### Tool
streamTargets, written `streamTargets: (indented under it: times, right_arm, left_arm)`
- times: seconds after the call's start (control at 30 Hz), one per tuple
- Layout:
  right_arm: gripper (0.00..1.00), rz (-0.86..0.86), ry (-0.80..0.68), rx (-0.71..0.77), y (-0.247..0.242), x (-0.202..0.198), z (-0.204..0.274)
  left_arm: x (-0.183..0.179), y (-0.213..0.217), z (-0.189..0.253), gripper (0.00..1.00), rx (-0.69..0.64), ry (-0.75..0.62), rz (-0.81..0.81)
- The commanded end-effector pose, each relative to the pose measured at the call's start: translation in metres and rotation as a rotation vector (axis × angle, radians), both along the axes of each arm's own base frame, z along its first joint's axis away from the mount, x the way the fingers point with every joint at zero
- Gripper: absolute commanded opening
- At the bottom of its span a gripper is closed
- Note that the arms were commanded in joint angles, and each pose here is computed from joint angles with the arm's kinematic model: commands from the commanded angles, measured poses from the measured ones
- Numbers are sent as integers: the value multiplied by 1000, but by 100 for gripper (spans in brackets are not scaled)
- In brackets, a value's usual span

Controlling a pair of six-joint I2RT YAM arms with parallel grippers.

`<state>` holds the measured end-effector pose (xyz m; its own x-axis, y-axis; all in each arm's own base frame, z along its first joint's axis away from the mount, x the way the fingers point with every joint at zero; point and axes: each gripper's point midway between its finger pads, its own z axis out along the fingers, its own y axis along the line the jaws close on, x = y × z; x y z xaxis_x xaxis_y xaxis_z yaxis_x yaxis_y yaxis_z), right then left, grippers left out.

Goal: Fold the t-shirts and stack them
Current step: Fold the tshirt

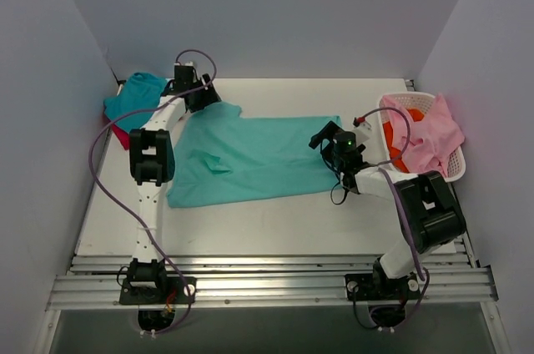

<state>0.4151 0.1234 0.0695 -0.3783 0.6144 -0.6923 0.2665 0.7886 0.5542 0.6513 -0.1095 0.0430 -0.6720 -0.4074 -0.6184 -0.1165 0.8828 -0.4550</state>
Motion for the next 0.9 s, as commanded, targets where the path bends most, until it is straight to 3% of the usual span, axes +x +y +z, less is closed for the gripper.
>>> streamTargets:
  times: [0.0,0.13,0.17,0.23,0.27,0.33,0.5,0.67,0.87]
  right_arm:
    - [99,-27,-61,22,-10,2,23]
    - [100,-35,-71,22,-14,0,28]
    - [100,-41,-72,21,-16,1,28]
    - [100,-47,-71,16,-19,2,27]
    - [100,-50,-71,12,-20,3,27]
    - [100,-60,-75,7,-23,9,28]
    - [100,-66,-69,-31,-26,35,29]
    - [100,-62,-67,-108,-25,97,44]
    - [100,-102,29,-160,-57,144,9]
  left_arm:
    - [-14,-16,-6,76,-9,44,-28]
    - [-12,-14,-8,49,5,40,-11]
    - [-11,-14,-9,36,7,40,-6]
    - [-9,-12,-8,23,12,39,-1]
    - [-8,-11,-10,9,12,42,0]
    - [-7,-7,-8,3,23,42,10]
    - [-4,8,4,2,89,-3,10]
    - [-7,19,5,2,81,-20,24]
    - [-5,20,3,2,44,-23,16]
